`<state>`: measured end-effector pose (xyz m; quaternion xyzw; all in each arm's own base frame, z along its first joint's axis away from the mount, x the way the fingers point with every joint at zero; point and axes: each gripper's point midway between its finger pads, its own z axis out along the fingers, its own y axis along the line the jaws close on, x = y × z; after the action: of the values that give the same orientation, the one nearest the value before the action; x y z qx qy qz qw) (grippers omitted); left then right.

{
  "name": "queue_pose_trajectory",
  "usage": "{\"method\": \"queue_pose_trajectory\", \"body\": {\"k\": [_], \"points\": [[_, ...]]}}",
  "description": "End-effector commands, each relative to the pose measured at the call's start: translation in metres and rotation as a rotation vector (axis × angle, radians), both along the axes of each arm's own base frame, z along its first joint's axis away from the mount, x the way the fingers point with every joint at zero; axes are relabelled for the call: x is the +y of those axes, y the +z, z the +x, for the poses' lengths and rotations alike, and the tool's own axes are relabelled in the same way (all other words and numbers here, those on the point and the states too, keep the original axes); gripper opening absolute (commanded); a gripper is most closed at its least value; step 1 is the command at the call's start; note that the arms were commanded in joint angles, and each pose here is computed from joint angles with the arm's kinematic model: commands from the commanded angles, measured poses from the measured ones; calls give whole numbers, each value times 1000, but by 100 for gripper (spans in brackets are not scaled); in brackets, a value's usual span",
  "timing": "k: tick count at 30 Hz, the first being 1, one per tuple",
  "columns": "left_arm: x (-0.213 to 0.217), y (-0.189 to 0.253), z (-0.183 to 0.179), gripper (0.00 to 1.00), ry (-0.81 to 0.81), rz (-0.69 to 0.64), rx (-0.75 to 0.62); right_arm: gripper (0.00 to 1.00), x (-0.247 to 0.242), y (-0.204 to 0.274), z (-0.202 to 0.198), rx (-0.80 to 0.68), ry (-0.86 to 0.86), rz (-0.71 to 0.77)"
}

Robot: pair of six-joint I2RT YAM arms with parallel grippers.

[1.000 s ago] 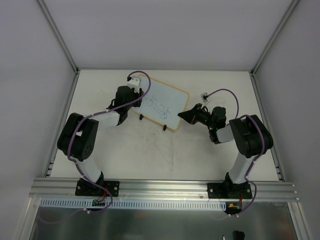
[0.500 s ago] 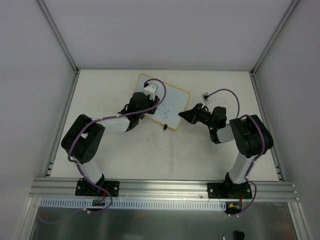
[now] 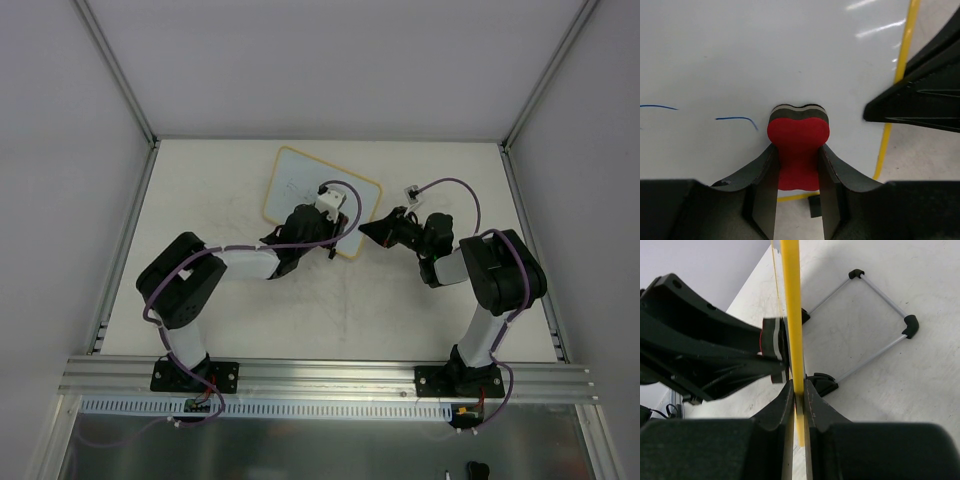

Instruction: Erase the whiteboard

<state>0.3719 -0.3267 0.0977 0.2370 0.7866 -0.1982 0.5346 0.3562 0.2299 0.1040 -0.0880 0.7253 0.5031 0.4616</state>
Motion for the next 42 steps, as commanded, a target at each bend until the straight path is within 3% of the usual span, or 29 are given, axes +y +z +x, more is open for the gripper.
{"method": "queue_pose_trajectory", "body": {"k": [1, 12, 17, 24, 33, 42], "points": [[-27, -14, -17, 0, -64, -23, 48, 0, 5, 51, 5, -254, 14, 61], [-28, -18, -17, 0, -64, -8, 39, 0, 5, 52, 5, -255, 16, 62], [-1, -11, 8, 0, 48, 51, -19, 0, 5, 53, 4, -257, 14, 63], [31, -12, 28, 0, 80, 38, 21, 0, 5, 53, 4, -257, 16, 63], [59, -19, 32, 0, 147, 27, 53, 0, 5, 54, 4, -257, 17, 65], [35, -32, 16, 0, 80, -51, 134, 0, 5, 53, 4, -257, 19, 63]]}}
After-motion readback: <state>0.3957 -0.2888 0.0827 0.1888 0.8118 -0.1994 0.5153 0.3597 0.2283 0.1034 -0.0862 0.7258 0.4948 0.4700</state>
